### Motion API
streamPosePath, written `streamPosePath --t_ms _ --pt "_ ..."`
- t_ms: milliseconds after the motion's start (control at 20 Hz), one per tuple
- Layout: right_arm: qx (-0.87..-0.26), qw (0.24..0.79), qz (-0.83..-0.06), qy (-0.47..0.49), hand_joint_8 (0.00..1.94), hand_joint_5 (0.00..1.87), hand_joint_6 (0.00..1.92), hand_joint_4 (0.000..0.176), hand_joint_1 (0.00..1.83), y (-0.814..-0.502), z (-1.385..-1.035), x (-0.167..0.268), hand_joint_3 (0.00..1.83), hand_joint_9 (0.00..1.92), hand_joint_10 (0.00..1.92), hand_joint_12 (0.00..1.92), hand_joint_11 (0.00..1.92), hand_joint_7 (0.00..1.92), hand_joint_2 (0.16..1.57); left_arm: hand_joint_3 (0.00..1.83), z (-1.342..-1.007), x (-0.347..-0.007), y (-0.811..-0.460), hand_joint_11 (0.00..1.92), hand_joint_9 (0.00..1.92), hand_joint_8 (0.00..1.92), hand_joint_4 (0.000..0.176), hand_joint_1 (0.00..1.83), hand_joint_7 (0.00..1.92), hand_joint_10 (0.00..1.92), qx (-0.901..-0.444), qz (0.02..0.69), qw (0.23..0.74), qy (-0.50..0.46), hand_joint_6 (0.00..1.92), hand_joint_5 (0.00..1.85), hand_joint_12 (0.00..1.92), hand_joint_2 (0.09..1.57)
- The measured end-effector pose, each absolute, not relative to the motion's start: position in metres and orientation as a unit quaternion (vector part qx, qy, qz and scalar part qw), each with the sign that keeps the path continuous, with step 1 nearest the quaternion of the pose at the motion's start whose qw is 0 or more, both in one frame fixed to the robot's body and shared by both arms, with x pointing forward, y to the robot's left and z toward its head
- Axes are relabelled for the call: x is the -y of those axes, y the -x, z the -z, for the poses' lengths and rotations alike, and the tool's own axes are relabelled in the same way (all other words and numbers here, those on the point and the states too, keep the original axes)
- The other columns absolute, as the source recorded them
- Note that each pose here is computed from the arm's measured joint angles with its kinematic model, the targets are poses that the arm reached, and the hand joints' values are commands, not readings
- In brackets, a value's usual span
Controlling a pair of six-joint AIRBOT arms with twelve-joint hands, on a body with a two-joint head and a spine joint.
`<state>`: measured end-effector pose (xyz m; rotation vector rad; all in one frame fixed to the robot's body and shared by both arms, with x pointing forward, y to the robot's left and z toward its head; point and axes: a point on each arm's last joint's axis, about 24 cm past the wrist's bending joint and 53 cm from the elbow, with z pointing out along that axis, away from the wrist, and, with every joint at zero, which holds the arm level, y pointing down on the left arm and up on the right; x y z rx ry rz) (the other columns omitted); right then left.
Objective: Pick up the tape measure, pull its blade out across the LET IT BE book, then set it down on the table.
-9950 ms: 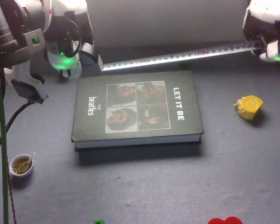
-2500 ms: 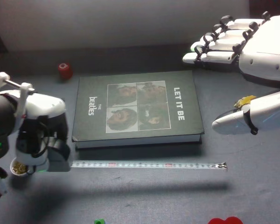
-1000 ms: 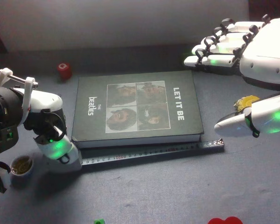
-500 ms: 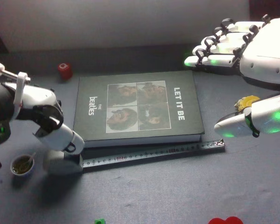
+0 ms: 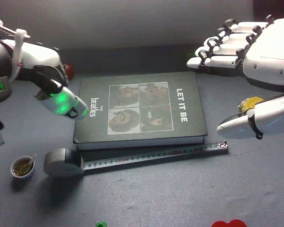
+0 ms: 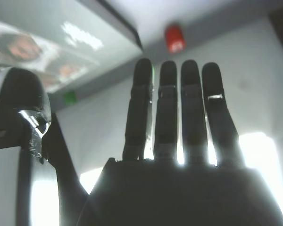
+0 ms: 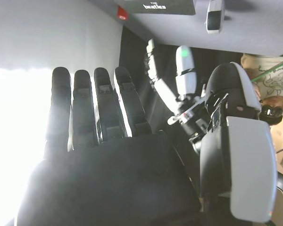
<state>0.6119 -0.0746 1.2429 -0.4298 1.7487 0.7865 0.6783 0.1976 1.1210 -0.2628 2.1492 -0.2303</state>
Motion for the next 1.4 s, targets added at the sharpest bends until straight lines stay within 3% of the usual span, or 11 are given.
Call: streamPosePath --t_ms 200,250,300,400,450,500,600,700,750,800,1400 --pt "-0.74 0.553 -0.335 0.184 0.04 0.65 0.06 0.0 0.24 -0.61 -1.242 0.072 0.0 0.63 0.09 1.17 0.23 0.74 1.02 0.0 -1.136 -0.152 -0.671 0.43 0.75 0.02 0.0 0.47 0.68 0.07 -0.87 0.138 0.467 0.077 0.01 0.67 0.86 1.02" --pt "-0.74 0.554 -0.334 0.184 0.07 0.85 0.09 0.0 0.31 -0.61 -1.242 0.072 0.0 0.8 0.3 1.3 0.46 0.93 1.02 0.0 -1.137 -0.143 -0.668 0.53 0.83 0.03 0.0 0.5 0.76 0.12 -0.87 0.146 0.465 0.071 0.02 0.76 0.99 1.03" --pt "-0.74 0.553 -0.335 0.184 0.18 0.97 0.23 0.0 0.4 -0.609 -1.242 0.071 0.0 0.81 0.83 1.46 0.66 1.04 1.04 0.0 -1.139 -0.136 -0.666 0.57 0.79 0.04 0.0 0.52 0.82 0.33 -0.87 0.152 0.465 0.068 0.0 0.84 1.1 1.04" --pt "-0.741 0.553 -0.334 0.184 1.1 0.9 1.1 0.0 0.61 -0.608 -1.242 0.07 0.0 0.9 1.7 1.87 0.99 0.92 1.07 0.0 -1.141 -0.126 -0.662 0.59 0.68 0.15 0.0 0.56 0.92 0.78 -0.869 0.157 0.465 0.059 0.04 0.97 1.24 1.06" --pt "-0.741 0.553 -0.335 0.183 1.67 0.89 1.6 0.0 0.7 -0.608 -1.242 0.069 0.0 1.14 1.88 1.91 1.32 0.9 1.07 0.0 -1.142 -0.121 -0.659 0.62 0.69 0.62 0.0 0.6 0.86 1.01 -0.87 0.161 0.463 0.056 0.51 0.88 1.33 1.06" --pt "-0.741 0.553 -0.335 0.184 1.89 0.85 1.86 0.0 0.74 -0.607 -1.242 0.069 0.0 1.29 1.91 1.92 1.53 0.94 1.07 0.0 -1.143 -0.115 -0.657 0.65 0.72 1.09 0.0 0.66 0.8 1.25 -0.87 0.163 0.463 0.05 0.94 0.83 1.44 1.06" --pt "-0.741 0.553 -0.335 0.183 1.94 0.98 1.92 0.0 0.78 -0.608 -1.242 0.069 0.0 1.46 1.92 1.92 1.73 1.17 1.08 0.0 -1.143 -0.1 -0.653 0.81 0.82 1.84 0.0 0.8 0.78 1.85 -0.87 0.175 0.459 0.039 1.72 0.77 1.86 1.04" --pt "-0.741 0.553 -0.334 0.182 1.94 1.24 1.92 0.0 0.77 -0.608 -1.242 0.069 0.0 1.68 1.92 1.92 1.88 1.44 1.09 0.0 -1.145 -0.088 -0.652 0.99 0.98 1.92 0.0 0.92 0.97 1.92 -0.869 0.184 0.459 0.031 1.91 0.97 1.92 0.98" --pt "-0.742 0.553 -0.334 0.182 1.94 1.34 1.92 0.13 0.78 -0.608 -1.242 0.069 0.0 1.73 1.92 1.92 1.9 1.5 1.11 0.0 -1.148 -0.08 -0.652 1.09 1.08 1.92 0.0 0.94 1.1 1.92 -0.867 0.191 0.46 0.025 1.92 1.09 1.92 0.97" --pt "-0.742 0.553 -0.333 0.181 1.94 1.4 1.92 0.167 0.77 -0.608 -1.241 0.069 0.01 1.73 1.92 1.92 1.9 1.52 1.16 0.0 -1.151 -0.073 -0.652 1.22 1.21 1.92 0.0 0.96 1.24 1.92 -0.864 0.198 0.462 0.019 1.92 1.19 1.92 0.97" --pt "-0.743 0.553 -0.332 0.179 1.94 1.34 1.92 0.176 0.81 -0.609 -1.241 0.069 0.01 1.73 1.92 1.92 1.89 1.5 1.34 0.01 -1.163 -0.052 -0.653 1.39 1.38 1.92 0.0 0.83 1.33 1.92 -0.855 0.216 0.472 -0.001 1.92 1.22 1.92 1.15"
